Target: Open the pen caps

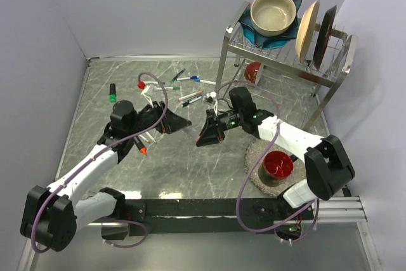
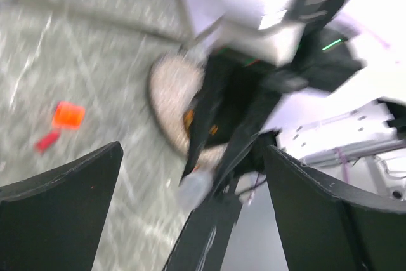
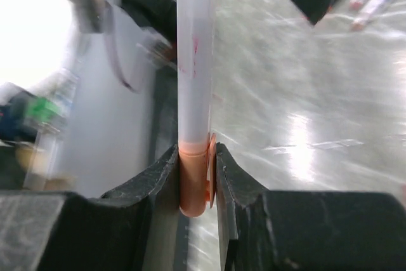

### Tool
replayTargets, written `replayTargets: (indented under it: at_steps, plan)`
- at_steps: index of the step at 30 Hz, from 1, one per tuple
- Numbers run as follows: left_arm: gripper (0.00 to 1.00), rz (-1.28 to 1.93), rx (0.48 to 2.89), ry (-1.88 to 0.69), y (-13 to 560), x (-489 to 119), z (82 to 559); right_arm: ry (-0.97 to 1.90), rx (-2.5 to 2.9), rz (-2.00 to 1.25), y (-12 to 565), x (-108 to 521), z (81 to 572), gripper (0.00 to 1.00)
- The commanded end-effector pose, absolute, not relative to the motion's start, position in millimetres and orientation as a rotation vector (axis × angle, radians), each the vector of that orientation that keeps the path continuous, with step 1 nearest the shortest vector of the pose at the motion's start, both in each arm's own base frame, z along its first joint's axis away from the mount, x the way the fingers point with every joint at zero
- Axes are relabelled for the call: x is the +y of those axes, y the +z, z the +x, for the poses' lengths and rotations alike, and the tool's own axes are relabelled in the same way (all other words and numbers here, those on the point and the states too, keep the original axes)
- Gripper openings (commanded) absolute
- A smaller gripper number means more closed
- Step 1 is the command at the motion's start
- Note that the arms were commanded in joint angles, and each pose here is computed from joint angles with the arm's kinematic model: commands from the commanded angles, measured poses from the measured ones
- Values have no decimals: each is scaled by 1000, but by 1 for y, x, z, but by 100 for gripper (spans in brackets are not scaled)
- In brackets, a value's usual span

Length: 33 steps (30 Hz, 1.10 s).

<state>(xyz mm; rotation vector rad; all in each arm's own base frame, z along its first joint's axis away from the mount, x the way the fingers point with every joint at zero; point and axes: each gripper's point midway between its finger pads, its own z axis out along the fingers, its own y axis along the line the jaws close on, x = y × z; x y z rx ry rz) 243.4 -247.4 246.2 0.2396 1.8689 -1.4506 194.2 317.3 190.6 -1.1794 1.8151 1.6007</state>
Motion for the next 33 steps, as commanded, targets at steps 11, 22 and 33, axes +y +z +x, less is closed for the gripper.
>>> replayTargets:
  at_steps: [11,22,33]
  plan:
    - [88,227,1519,-1514,320,-253,251,2085,1757,-801,263,338,196,0]
    - [48,154,1543,-1581,320,-257,257,2065,1760,-731,257,339,211,0]
    - [9,164,1545,-1646,331,-262,256,1970,1800,-708,238,331,229,0]
